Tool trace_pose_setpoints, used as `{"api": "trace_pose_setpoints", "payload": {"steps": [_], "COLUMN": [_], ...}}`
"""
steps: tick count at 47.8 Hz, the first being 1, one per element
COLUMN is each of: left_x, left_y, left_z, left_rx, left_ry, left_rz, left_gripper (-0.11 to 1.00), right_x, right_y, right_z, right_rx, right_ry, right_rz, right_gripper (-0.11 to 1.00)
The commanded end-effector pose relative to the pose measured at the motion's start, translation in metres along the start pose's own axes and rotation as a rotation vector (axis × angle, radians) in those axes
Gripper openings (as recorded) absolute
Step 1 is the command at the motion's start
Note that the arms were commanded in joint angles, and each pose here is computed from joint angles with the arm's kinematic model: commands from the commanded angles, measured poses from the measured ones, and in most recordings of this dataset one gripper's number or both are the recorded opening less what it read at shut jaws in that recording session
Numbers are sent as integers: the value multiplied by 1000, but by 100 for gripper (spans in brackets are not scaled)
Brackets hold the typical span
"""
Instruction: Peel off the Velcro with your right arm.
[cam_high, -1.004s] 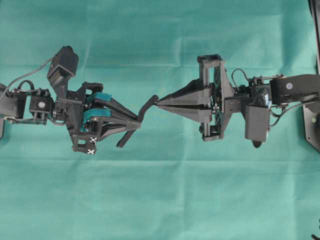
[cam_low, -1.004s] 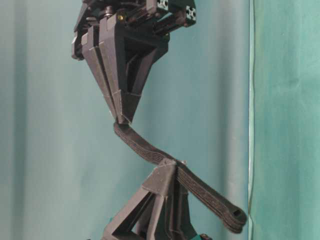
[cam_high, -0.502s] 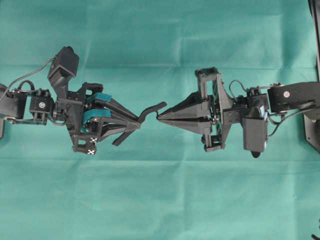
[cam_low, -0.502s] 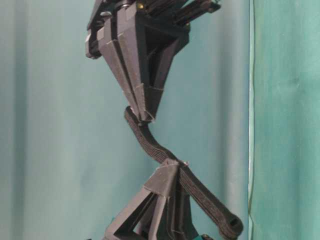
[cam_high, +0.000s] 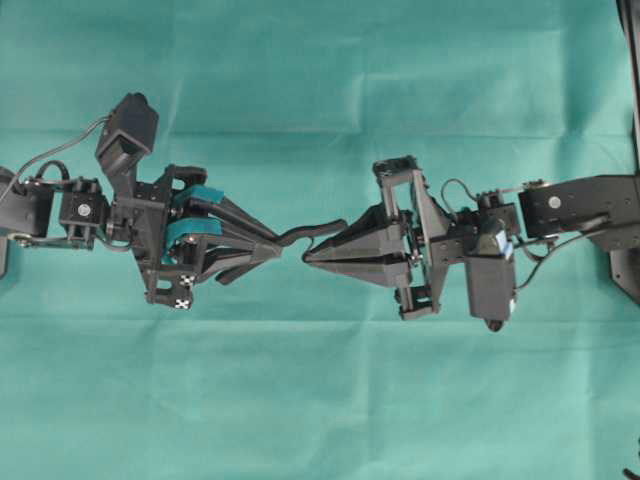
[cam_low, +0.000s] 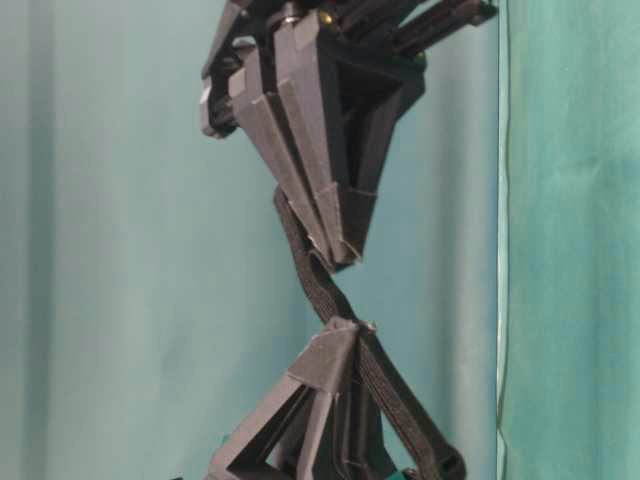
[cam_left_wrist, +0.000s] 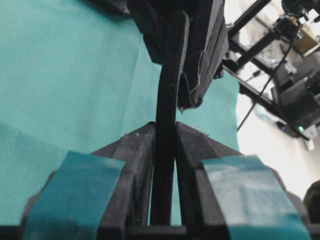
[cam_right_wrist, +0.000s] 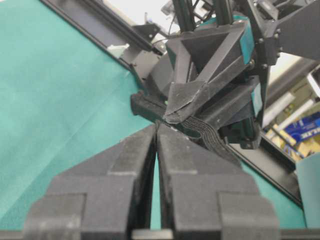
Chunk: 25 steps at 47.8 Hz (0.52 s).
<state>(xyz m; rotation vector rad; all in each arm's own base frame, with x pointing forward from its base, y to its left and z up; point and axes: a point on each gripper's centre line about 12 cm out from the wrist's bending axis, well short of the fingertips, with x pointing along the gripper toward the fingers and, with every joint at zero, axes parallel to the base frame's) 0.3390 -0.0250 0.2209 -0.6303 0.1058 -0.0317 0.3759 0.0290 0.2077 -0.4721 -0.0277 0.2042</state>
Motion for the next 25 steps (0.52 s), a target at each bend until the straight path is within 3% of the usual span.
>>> {"api": "trace_pose_setpoints", "payload": {"steps": [1, 25], "left_x": [3, 4], "left_y": [-6, -7], "left_z": [11, 13], "left_rx": [1, 0], "left_ry": [-35, -40], "left_rz": [-20, -21], "left_gripper": [10, 10], "right_x": [7, 21], "right_y": [-1, 15], "right_z": [9, 7], "right_rx": [-3, -9], "right_ry": [-26, 33], "right_rz": [-2, 62], "right_gripper": [-10, -10]}}
